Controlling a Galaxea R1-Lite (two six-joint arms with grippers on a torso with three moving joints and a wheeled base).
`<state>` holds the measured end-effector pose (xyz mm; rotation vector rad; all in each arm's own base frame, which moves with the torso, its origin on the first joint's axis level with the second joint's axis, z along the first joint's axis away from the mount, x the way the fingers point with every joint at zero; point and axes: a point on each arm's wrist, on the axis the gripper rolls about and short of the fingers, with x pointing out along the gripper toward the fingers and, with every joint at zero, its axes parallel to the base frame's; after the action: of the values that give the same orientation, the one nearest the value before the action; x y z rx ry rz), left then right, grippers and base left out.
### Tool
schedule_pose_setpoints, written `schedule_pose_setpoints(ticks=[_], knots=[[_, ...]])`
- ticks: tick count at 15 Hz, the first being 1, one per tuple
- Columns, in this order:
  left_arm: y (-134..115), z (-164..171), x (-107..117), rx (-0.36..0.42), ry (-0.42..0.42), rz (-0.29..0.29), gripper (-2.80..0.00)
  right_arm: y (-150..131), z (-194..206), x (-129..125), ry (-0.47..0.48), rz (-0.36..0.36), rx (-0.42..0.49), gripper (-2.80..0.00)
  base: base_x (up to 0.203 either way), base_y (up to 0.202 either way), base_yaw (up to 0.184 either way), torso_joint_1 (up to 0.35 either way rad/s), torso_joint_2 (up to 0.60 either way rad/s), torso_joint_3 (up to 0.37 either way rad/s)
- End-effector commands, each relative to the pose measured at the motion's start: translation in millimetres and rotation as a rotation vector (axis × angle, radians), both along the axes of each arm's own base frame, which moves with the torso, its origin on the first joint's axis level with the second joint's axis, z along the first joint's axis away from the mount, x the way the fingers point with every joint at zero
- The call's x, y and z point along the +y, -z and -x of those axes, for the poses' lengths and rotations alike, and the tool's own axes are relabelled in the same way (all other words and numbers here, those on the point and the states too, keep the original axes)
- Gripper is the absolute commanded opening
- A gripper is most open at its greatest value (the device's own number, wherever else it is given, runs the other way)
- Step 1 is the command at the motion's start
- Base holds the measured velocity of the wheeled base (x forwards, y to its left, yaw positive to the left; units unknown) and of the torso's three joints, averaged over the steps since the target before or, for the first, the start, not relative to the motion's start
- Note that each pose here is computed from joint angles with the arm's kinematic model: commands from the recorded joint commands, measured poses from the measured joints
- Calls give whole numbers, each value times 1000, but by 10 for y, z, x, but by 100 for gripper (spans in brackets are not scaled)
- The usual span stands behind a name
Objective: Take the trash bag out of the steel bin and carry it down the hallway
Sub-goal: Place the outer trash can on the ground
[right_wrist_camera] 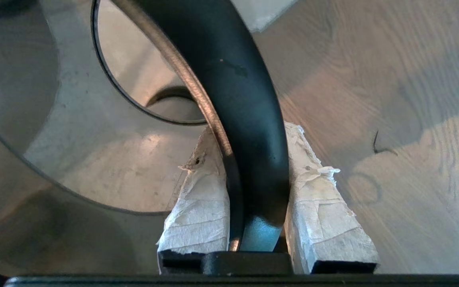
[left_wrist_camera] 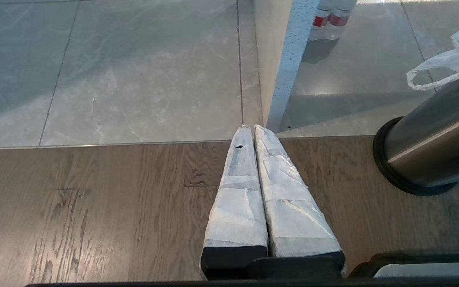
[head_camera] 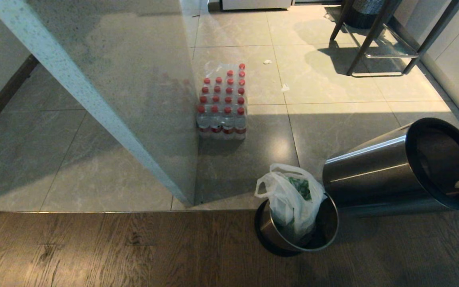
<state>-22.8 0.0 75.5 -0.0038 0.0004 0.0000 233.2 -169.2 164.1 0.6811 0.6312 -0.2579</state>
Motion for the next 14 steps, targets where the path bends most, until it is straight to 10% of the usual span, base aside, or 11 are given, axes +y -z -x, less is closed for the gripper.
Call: schedule_pose_setpoints(ticks=[1, 14], knots=[[0, -1, 0, 1, 0, 1, -280, 200, -99, -96, 9, -32, 50, -280, 0, 0, 0, 0, 0, 0], [0, -1, 0, 1, 0, 1, -280, 1450, -518, -442, 90, 30, 223, -280, 0, 0, 0, 0, 0, 0]])
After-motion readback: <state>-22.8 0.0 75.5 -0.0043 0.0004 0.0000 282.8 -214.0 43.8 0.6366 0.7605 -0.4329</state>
